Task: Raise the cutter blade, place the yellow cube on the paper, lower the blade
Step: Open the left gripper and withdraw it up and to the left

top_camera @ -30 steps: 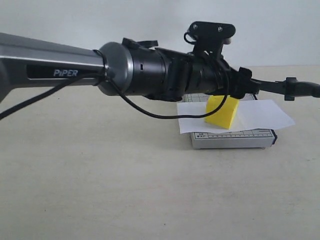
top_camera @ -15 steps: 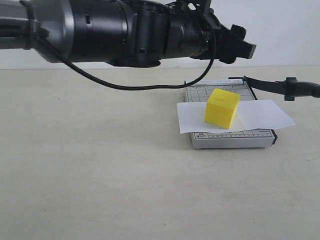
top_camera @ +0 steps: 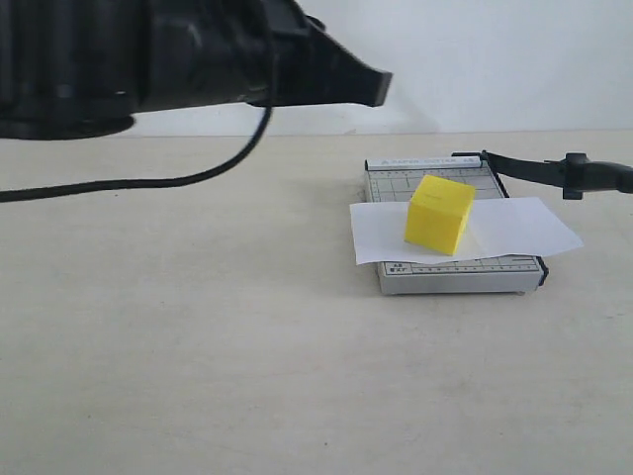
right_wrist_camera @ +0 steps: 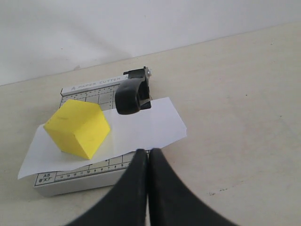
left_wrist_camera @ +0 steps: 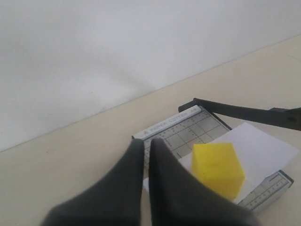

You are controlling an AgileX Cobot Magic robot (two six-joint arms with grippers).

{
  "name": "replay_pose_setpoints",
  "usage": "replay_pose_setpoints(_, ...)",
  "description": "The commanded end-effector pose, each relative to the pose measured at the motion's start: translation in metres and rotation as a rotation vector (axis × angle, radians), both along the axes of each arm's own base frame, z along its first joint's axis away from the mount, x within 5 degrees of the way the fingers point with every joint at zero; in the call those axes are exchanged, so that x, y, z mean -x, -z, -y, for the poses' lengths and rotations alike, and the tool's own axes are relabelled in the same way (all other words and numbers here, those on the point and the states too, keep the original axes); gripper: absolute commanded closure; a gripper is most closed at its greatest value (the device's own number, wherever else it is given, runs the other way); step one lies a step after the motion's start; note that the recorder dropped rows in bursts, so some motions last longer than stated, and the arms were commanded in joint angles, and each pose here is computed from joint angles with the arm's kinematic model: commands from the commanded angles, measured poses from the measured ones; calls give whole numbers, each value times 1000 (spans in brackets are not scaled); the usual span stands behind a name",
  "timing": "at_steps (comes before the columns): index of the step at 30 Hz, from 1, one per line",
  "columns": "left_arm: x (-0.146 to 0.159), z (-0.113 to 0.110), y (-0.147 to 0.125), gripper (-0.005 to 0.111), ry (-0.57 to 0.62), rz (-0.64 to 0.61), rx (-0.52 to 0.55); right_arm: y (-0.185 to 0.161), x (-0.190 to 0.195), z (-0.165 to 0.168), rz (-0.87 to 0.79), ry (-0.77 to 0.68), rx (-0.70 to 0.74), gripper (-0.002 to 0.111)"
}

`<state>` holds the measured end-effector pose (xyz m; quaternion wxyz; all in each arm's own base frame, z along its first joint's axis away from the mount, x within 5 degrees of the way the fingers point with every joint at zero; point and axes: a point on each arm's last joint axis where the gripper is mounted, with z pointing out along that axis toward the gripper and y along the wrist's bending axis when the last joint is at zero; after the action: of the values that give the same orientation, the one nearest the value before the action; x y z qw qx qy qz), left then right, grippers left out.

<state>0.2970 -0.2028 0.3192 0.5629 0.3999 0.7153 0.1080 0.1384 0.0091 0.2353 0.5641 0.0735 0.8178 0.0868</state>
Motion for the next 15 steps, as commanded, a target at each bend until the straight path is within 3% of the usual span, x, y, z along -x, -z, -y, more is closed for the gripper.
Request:
replay_pose_setpoints(1, 36, -31, -11, 102, -23, 21, 23, 0, 0, 0, 9, 0, 13, 108)
replay_pose_setpoints(8, 106, -88, -3, 102, -60, 14, 158, 0, 0, 0, 10, -3, 21, 108)
replay_pose_setpoints(15, 168, -127, 10, 102, 47, 89, 260, 1, 1, 0, 4, -11, 35, 108)
